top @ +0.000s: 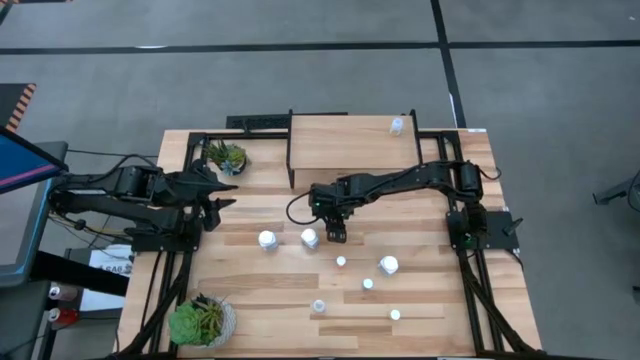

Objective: Pick and place medicine bottles onto shelf by color
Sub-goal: Put the left transparent pill bottle on the shelf aligned with the other transparent pill bottle

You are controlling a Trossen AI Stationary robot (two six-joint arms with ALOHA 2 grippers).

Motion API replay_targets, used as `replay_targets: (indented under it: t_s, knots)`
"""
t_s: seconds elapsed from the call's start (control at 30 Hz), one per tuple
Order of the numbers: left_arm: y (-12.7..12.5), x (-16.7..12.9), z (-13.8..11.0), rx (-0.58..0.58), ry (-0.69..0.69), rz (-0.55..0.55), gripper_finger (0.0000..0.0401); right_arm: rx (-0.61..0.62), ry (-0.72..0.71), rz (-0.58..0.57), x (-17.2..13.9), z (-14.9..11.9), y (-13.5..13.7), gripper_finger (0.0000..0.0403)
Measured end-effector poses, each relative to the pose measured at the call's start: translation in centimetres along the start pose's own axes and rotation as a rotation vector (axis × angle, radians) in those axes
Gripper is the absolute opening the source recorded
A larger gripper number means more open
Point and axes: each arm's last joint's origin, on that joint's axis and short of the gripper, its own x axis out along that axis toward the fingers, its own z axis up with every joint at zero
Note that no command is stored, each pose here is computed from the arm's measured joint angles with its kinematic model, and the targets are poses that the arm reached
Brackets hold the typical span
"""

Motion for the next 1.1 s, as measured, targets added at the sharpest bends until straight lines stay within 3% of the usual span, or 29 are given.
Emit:
replay_targets:
  t_s: [0.37,0.5,0.73,0.87,1.1]
  knots:
    - [0.0,0.0,0.1,-0.006,-0.008,-0.001,0.0165,0.118,0.027,0.007,-1.0,-0.3,0.0,0.0117]
    - [0.0,0.0,0.1,-0.007,-0.008,-0.001,0.0165,0.168,0.034,0.031,-4.9,0.1,0.3,0.0117]
    - [0.0,0.0,0.1,-0.007,-0.014,0.005,0.0165,0.200,-0.133,0.020,-14.0,0.1,-0.8,0.0125]
    - [0.0,0.0,0.2,-0.007,-0.017,0.006,0.0165,0.319,-0.150,-0.119,-18.1,-2.1,-3.4,0.0122]
    - [0.0,0.0,0.2,-0.008,-0.019,0.009,0.0165,0.524,-0.063,-0.280,-21.2,-5.8,-8.0,0.0126]
